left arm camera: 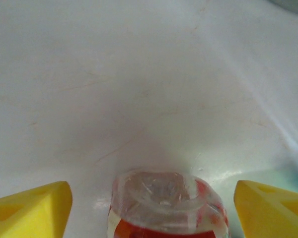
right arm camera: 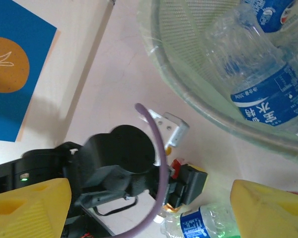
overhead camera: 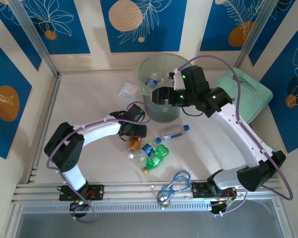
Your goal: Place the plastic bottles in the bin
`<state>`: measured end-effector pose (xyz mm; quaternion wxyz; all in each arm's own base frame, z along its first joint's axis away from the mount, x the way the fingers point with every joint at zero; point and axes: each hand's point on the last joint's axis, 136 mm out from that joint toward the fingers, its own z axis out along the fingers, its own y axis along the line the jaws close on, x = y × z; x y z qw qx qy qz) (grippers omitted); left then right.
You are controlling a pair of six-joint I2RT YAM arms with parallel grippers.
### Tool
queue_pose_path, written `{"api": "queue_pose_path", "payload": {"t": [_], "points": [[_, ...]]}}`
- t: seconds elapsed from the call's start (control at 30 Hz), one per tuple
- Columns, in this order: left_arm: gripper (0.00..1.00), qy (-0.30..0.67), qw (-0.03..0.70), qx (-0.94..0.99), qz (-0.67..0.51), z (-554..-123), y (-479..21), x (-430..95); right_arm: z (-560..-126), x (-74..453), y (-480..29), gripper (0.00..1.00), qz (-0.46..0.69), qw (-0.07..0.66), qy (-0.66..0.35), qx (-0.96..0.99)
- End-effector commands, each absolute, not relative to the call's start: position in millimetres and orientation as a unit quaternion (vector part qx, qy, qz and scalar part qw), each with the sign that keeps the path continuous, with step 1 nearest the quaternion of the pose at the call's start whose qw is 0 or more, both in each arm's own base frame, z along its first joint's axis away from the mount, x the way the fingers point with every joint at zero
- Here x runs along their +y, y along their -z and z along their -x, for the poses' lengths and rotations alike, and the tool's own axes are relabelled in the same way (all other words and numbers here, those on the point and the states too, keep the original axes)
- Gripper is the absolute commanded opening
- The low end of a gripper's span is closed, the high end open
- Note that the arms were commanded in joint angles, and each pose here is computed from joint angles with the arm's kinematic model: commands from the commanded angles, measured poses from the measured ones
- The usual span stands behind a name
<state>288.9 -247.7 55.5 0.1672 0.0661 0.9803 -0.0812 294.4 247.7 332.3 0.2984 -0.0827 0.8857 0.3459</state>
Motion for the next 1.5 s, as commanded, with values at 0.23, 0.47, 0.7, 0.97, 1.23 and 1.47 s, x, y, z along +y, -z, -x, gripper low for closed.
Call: {"api": "queue_pose_path", "payload": {"t": [0.23, 0.47, 0.7, 0.97, 1.23, 1.47], "points": [[0.86, 0.041, 0.144, 0.983, -0.110, -271.7, -47.1, -248.9, -285.8, 248.0, -334.9, 0.86, 0.084, 0.303, -0.363, 0.877], [0.74, 0.026, 0.134, 0.985, -0.108, -271.3, -35.8, -246.4, -285.1, 249.8, -334.2, 0.84, 0.083, 0.299, -0.367, 0.877], [0.58, 0.023, 0.158, 0.983, -0.095, -276.9, -54.3, -239.6, -282.1, 248.0, -335.7, 0.83, 0.084, 0.300, -0.368, 0.876], [0.53, 0.124, 0.221, 0.967, 0.032, -294.5, -131.5, -201.8, -271.7, 264.9, -344.4, 0.82, 0.116, 0.295, -0.390, 0.865], [0.54, 0.375, 0.298, 0.863, 0.160, -319.1, -251.7, -181.7, -249.2, 303.1, -348.7, 0.85, 0.188, 0.268, -0.402, 0.855], [0.55, 0.499, 0.285, 0.797, 0.189, -324.0, -304.0, -195.5, -231.4, 338.5, -345.3, 0.92, 0.245, 0.247, -0.393, 0.851]]}}
